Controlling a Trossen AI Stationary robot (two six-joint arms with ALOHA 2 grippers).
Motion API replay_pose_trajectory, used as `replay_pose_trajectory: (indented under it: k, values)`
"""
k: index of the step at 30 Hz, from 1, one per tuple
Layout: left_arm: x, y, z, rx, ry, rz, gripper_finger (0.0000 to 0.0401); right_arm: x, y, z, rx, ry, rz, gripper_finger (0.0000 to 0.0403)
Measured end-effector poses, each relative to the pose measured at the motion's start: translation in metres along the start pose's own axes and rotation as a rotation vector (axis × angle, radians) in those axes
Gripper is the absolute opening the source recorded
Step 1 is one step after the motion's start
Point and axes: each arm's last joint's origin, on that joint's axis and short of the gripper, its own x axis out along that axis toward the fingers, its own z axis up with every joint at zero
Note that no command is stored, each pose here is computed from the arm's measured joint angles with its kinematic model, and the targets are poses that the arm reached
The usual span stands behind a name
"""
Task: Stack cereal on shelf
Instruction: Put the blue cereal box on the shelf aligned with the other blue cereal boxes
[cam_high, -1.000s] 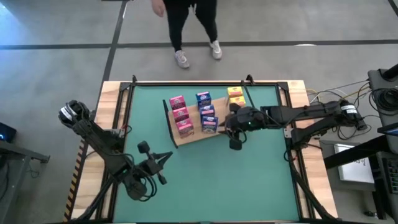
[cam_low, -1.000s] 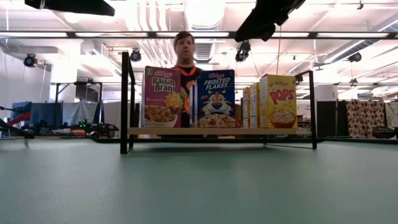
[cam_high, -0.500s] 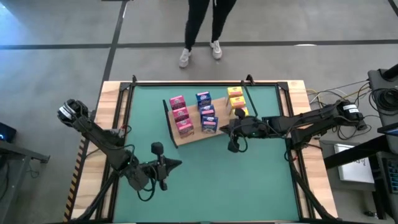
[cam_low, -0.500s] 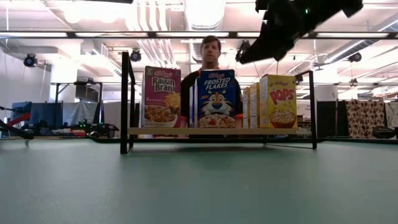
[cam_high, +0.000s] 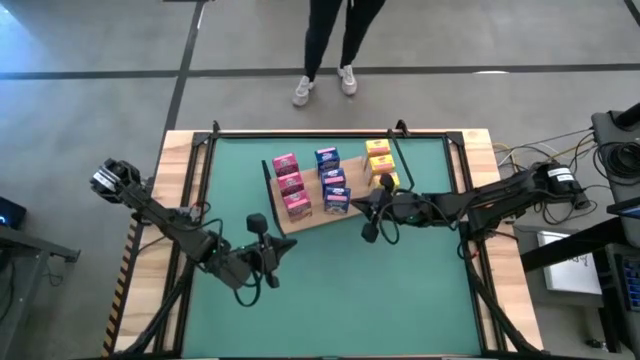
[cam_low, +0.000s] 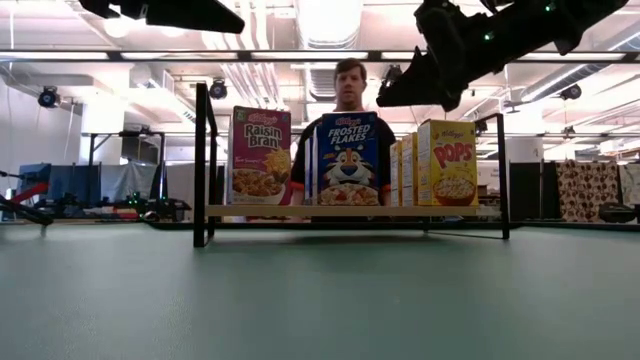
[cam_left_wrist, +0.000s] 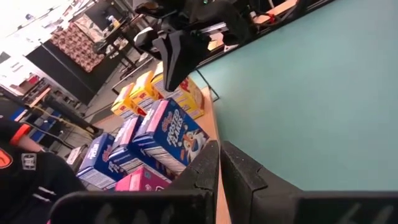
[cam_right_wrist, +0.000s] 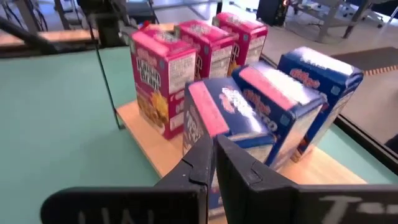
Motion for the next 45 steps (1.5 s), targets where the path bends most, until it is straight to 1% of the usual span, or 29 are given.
replay_pose_trajectory:
  k: [5,8,12,19,25,28,30,32,35,40,43,45]
  values:
    - [0.002,0.001,0.000,-0.001,0.005,0.009,0.0000,0.007,0.003,-0.003,0.006,-0.010,0.001,0.0012]
    - [0.002,0.002,-0.001,0.000,0.009,0.031,0.0000,0.013,0.005,-0.009,-0.005,0.013,-0.004,0.0012]
    - [0.002,0.002,-0.001,0.001,0.010,0.032,0.0000,0.016,0.005,-0.010,-0.008,0.013,-0.041,0.0012]
    - [0.002,0.002,-0.001,0.002,0.011,0.032,0.0000,0.014,0.004,-0.008,-0.023,0.009,-0.045,0.0012]
    - [0.002,0.002,-0.002,0.017,0.015,0.032,0.0000,0.008,0.002,-0.001,-0.002,-0.021,-0.042,0.0012]
    - [0.002,0.001,-0.005,0.094,0.040,0.030,0.0000,0.005,0.003,0.011,0.037,-0.027,-0.040,0.0012]
    - [0.003,0.003,-0.008,0.153,0.063,0.052,0.0000,0.004,0.004,0.024,0.075,-0.016,-0.040,0.0012]
    - [0.005,0.008,-0.010,0.183,0.084,0.076,0.0000,0.004,0.006,0.037,0.130,0.006,-0.044,0.0012]
    - [0.003,0.018,-0.011,0.171,0.089,0.094,0.0000,0.007,0.009,0.053,0.218,0.053,-0.056,0.0012]
    - [-0.010,0.035,-0.023,0.179,0.111,0.094,0.0000,0.018,0.019,0.079,0.309,0.096,-0.070,0.0012]
    - [-0.022,0.048,-0.030,0.126,0.094,0.099,0.0000,0.032,0.026,0.089,0.351,0.144,-0.091,0.0012]
    - [-0.027,0.055,-0.032,0.070,0.075,0.099,0.0000,0.043,0.032,0.093,0.368,0.179,-0.106,0.0012]
